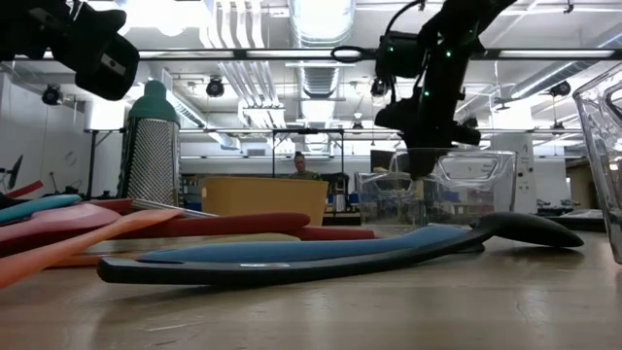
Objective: Pick & Place Kitchen Items
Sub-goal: Put the right yellow kitchen knife into the top transparent bin, then put the orange spatula into the bottom transparent bin
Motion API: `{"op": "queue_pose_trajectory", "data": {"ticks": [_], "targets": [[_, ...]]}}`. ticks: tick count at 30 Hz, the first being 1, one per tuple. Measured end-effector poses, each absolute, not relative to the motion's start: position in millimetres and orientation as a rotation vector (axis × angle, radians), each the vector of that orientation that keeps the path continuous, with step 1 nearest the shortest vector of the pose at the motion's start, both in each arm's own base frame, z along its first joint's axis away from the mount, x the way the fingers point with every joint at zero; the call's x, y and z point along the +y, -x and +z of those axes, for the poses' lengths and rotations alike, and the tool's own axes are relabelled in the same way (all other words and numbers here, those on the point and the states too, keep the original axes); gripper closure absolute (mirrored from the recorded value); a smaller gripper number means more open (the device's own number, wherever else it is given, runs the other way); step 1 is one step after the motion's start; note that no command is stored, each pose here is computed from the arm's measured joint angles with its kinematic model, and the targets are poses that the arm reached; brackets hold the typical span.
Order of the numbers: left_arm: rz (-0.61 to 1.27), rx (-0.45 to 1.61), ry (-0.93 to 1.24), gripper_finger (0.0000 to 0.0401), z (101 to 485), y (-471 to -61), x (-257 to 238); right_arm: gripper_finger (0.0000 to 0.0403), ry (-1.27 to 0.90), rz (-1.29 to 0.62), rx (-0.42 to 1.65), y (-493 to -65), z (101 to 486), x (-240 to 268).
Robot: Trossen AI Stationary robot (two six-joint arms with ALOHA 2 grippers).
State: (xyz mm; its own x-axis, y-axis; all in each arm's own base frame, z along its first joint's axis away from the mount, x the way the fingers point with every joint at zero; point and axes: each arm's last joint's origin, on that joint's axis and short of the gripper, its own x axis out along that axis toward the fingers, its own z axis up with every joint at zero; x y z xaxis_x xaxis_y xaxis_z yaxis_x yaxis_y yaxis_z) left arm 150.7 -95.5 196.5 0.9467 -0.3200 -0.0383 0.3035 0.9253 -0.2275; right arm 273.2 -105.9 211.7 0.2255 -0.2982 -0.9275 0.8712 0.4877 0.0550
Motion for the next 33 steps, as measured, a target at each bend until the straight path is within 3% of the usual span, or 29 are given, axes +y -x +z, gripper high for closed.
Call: {"op": "queue_pose_trajectory", "data": {"ticks": [9,18,27,33], "targets": [[-0.319,0.076,0.224,0.0245,196.5,-150.7,-95.5,0.0269,-0.635,-0.877,1.081,-270.7,209.1,-105.3],[-0.302,0.031,0.264,0.0245,212.8,-155.3,-98.0,0.0228,-0.538,-0.7,1.024,-279.5,245.6,-73.4],[-0.215,0.396,-0.03,0.0246,207.8,-186.4,-118.8,0.0213,-0.429,-0.52,0.924,-260.9,270.4,0.8],[-0.278,0.646,-0.209,0.0246,194.2,-225.5,-152.1,0.0228,-0.38,-0.458,0.84,-245.4,283.4,42.6]]}}
